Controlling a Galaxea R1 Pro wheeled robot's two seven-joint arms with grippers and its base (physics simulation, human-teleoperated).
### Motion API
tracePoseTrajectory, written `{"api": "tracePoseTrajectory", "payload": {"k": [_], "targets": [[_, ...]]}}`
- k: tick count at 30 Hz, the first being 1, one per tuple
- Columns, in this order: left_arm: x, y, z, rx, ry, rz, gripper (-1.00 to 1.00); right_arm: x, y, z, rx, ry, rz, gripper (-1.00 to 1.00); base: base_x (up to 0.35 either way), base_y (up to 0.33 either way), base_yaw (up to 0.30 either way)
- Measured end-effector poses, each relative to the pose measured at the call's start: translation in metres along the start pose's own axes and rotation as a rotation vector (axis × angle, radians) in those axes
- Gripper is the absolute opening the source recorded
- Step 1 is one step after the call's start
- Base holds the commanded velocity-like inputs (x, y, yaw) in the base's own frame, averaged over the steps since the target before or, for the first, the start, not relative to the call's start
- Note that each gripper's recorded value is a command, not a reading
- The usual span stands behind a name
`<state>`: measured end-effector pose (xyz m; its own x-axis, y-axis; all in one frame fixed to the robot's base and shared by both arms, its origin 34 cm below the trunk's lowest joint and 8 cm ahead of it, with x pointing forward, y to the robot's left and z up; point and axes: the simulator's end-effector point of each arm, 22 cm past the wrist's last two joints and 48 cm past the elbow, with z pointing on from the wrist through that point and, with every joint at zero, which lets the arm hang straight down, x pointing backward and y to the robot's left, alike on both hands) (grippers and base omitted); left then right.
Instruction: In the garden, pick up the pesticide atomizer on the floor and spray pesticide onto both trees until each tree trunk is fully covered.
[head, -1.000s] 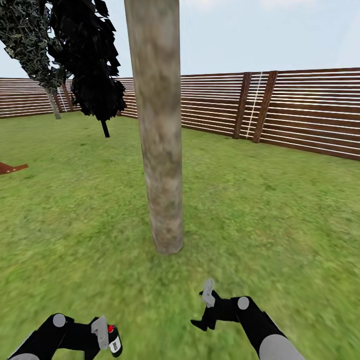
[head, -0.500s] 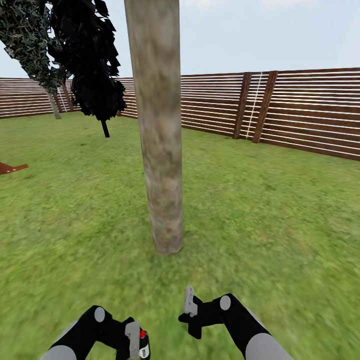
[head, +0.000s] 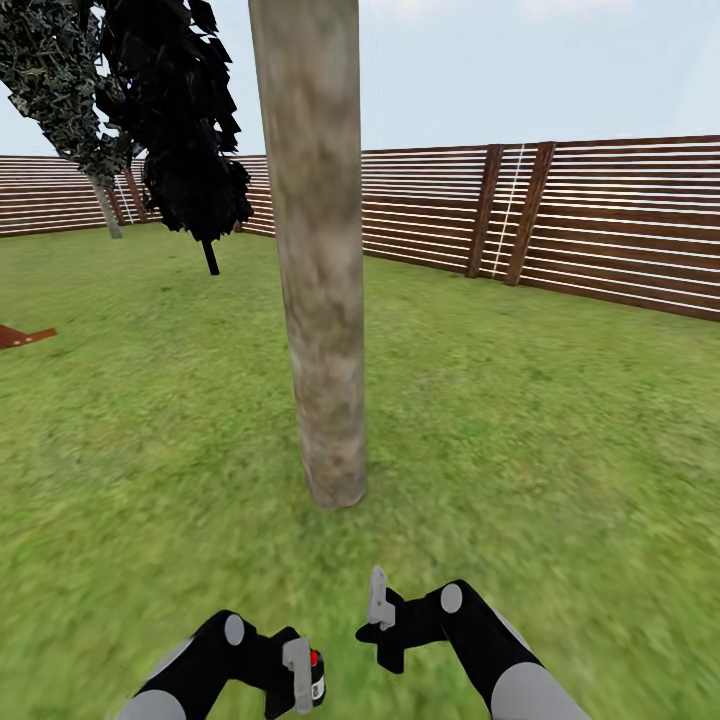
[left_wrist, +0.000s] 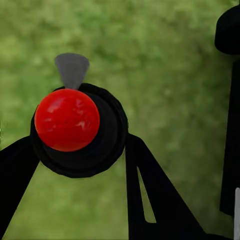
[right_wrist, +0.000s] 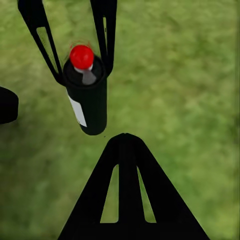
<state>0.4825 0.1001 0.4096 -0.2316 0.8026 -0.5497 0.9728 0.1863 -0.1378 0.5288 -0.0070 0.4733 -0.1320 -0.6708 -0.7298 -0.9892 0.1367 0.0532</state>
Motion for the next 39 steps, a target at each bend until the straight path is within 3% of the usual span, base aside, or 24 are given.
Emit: {"api": "tracePoseTrajectory", "payload": {"k": [6,24,39], "targets": [[-0.021,0.001,0.01,-0.015,-0.005,-0.035,-1.0,0.0,0.0,0.0,0.0,0.0,0.0,-1.0,0.0,0.0,0.0],[-0.06,0.001,0.018,-0.012,-0.057,-0.024,-1.0,0.0,0.0,0.0,0.0,0.0,0.0,-1.0,0.0,0.0,0.0],[-0.07,0.004,0.017,-0.009,-0.071,-0.017,-1.0,0.0,0.0,0.0,0.0,0.0,0.0,-1.0,0.0,0.0,0.0]]}}
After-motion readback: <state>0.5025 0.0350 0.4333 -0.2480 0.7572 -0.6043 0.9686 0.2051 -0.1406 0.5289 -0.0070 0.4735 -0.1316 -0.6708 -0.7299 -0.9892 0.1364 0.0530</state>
